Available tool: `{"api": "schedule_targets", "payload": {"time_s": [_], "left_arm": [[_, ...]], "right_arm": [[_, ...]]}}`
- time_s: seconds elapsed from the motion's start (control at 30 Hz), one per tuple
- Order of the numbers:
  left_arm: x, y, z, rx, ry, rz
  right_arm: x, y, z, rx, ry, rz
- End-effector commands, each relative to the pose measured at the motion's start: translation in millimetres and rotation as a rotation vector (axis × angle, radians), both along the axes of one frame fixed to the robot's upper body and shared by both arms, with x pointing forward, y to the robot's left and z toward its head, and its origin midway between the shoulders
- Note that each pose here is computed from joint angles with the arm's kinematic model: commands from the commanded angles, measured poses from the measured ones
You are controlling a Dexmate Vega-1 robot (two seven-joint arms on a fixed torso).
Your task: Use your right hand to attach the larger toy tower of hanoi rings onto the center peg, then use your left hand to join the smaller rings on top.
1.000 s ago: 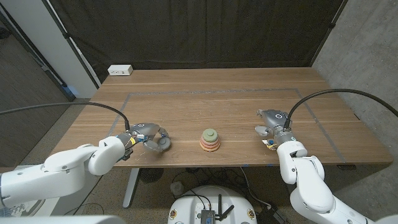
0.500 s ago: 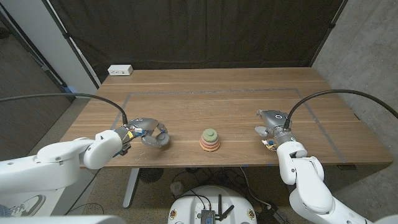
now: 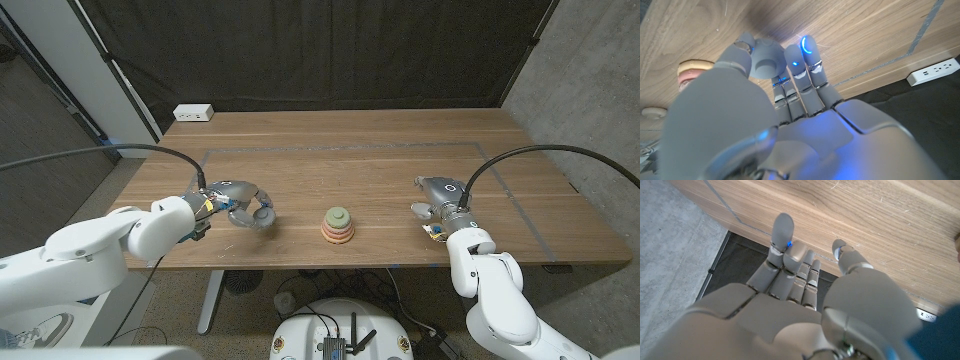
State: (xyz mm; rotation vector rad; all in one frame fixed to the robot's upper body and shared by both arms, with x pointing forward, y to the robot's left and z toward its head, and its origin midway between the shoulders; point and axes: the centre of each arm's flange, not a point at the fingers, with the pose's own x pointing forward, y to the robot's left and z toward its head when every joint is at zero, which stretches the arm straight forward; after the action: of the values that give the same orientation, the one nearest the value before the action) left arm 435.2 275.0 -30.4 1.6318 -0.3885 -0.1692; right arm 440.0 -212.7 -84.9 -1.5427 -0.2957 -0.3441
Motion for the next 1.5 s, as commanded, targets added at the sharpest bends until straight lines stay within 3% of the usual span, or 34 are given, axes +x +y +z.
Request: {"api": "schedule_targets", "payload": {"time_s": [0.03, 0.63, 1.5], "left_arm": [[-9.1, -1.7, 18.5, 0.023, -0.016, -0.004], [-10.6, -8.6, 33.2, 0.034, -0.025, -0.041], [11.7, -41.7, 57.3, 0.067, -0.044, -0.185]], "right_arm": [[0.2, -2.2, -0.8, 0.011, 0.002, -0.001], [0.6, -5.1, -1.4, 0.019, 0.006, -0.008], [-2.6, -9.7, -1.0, 0.033, -0.01, -0.03]]}}
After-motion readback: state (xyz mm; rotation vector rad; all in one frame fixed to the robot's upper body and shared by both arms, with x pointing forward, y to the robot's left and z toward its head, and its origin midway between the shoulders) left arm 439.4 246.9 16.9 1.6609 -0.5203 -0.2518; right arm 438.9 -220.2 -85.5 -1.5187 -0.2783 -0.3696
